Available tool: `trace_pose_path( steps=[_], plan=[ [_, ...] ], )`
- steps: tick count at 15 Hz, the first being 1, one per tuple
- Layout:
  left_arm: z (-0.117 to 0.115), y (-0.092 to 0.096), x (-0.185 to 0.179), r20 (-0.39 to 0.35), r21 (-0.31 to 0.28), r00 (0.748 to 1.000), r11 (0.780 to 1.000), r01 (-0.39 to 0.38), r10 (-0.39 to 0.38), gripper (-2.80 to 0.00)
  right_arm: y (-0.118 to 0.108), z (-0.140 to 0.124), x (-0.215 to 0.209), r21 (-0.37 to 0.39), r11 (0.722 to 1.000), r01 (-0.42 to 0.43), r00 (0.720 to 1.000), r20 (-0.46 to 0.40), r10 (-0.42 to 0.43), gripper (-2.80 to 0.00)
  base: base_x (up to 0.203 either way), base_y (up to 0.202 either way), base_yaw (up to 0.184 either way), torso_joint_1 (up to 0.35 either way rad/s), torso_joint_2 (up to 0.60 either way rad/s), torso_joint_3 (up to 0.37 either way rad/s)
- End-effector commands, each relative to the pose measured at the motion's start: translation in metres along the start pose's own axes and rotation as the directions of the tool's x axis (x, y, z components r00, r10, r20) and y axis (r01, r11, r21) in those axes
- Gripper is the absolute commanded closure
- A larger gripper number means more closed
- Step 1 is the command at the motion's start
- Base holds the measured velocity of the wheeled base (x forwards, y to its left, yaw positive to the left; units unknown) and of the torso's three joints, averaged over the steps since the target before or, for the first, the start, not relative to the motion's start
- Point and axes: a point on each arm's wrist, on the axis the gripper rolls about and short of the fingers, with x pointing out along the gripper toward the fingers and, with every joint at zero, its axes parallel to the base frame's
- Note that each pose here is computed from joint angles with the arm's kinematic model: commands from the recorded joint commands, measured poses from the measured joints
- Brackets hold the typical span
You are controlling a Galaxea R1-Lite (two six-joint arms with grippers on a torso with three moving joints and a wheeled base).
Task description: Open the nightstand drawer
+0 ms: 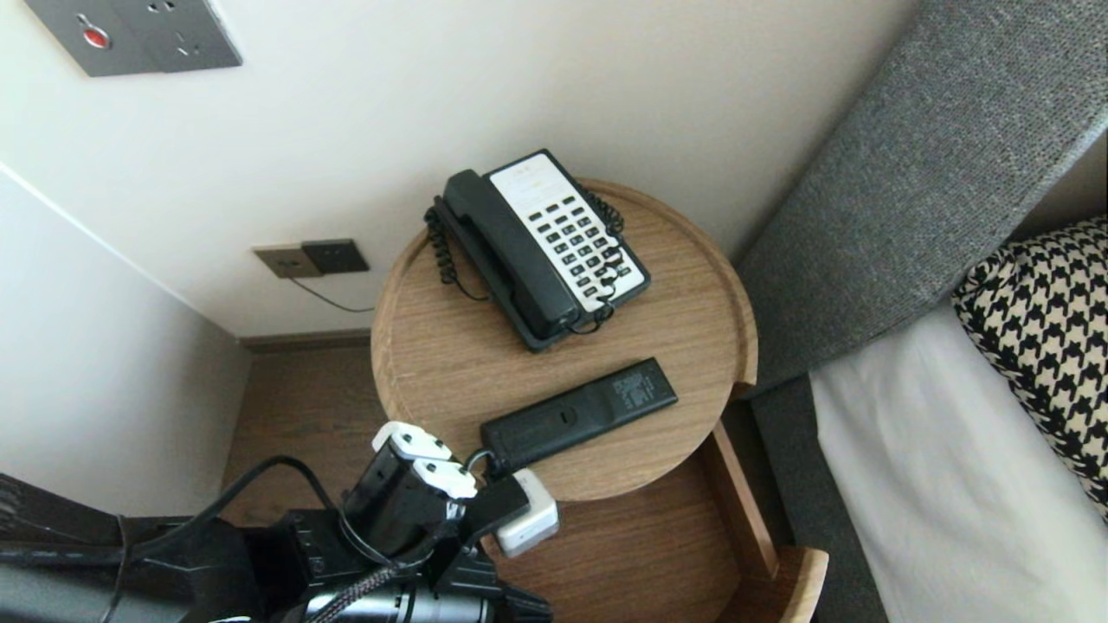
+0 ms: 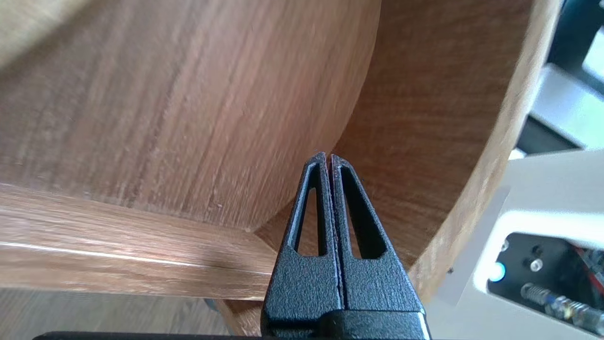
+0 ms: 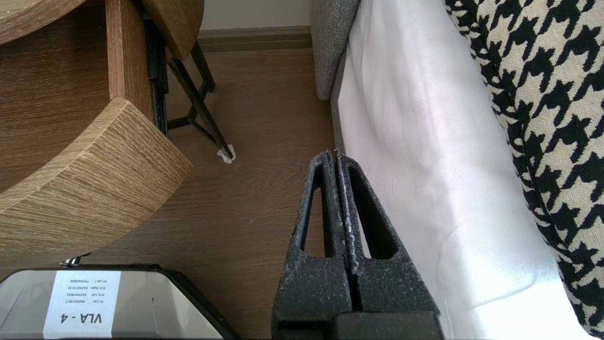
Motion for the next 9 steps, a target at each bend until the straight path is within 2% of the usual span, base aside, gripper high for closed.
trace_pose_path(
  steps=[1, 6, 9],
  plan=[
    [-0.005, -0.001, 0.005, -0.026, 0.008, 1.0, 1.0, 0.01, -0.01, 0.0, 0.0, 0.0, 0.0, 0.0, 1.0, 0.0, 1.0, 0.003, 0.0, 0.0, 0.0, 0.0, 0.0, 0.0, 0.0, 0.0],
    [-0.016, -0.018, 0.002, -0.063, 0.036, 0.994, 0.995, 0.095, -0.092, 0.0, 0.0, 0.0, 0.0, -0.001, 1.0, 0.0, 1.0, 0.004, 0.0, 0.0, 0.0, 0.0, 0.0, 0.0, 0.0, 0.0],
    [-0.024, -0.026, 0.001, -0.091, 0.05, 0.989, 0.991, 0.122, -0.117, 0.0, 0.0, 0.0, 0.0, -0.001, 1.0, 0.0, 1.0, 0.004, 0.0, 0.0, 0.0, 0.0, 0.0, 0.0, 0.0, 0.0]
  ],
)
